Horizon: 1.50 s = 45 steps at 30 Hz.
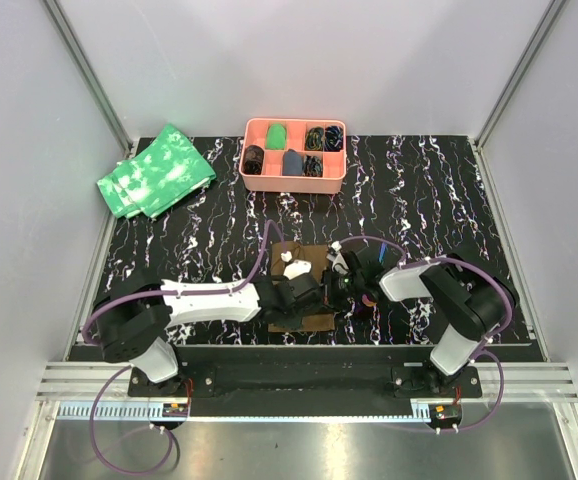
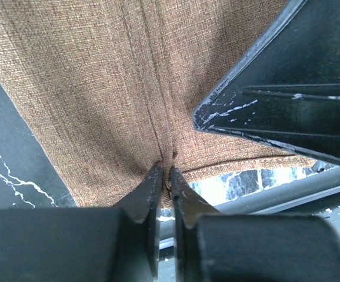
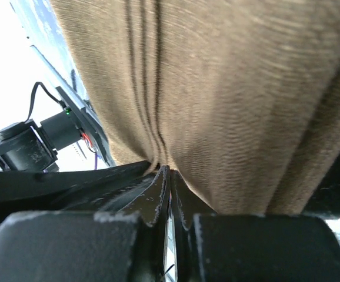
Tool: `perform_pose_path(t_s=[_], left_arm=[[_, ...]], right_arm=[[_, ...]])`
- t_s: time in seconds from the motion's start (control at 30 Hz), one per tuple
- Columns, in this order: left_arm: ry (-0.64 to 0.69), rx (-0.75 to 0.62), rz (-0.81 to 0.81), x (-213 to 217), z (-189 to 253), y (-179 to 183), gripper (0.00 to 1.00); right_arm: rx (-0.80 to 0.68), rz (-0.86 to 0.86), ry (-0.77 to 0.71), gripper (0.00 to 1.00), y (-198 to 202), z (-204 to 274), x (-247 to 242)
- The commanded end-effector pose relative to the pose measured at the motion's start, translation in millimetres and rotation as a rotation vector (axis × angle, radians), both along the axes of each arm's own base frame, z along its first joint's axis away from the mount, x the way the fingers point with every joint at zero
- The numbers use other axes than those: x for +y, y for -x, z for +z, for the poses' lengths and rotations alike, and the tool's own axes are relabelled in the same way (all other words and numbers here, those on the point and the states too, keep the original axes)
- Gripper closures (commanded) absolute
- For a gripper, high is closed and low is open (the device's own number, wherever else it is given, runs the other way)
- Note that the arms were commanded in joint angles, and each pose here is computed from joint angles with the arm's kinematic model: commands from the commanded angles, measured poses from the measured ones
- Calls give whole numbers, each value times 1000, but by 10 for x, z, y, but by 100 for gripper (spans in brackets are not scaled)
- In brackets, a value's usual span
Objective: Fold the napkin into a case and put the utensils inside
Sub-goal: Smooth out the 2/3-rectangle-folded napkin at the center of the board.
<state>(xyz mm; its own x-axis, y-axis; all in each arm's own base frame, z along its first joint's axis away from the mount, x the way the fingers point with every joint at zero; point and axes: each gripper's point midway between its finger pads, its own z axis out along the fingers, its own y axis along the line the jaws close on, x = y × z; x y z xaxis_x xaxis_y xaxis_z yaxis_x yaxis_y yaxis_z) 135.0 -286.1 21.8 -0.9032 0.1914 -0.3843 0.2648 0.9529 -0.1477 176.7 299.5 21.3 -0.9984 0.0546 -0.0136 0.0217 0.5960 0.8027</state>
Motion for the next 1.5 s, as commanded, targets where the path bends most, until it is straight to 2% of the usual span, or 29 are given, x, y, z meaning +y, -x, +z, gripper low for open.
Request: perform_pose_path(t_s=[0.0,0.13,0.5,0.83,1.03,1.23,1.3,1.37,1.47], left_arm=[[58,-33,-1,-114,275,-42,95],[72,-39,4,-158,324,-69,98],[64,-2,15,-207,88,-51,99],[86,0,61,-103,-81,-7,100],[90,-8,66,-101,-62,-20,100],[105,-19,63,-96,-12,-28,99],[117,-21,60,-91,35,-20,86],[158,-46,70,-73,199,-46,66],[201,-67,113,88,372,-122,63]], right_arm=[[5,12,-8,95,67,-57,25],[6,10,-9,95,71,-56,27],[9,13,-10,96,76,-42,30],[-77,39,-27,96,-65,380,167],[-47,54,-36,96,-39,252,270],[21,53,-13,96,33,-123,265],[26,47,12,97,41,-231,225],[39,45,39,97,74,-340,183],[51,47,41,97,112,-396,161]])
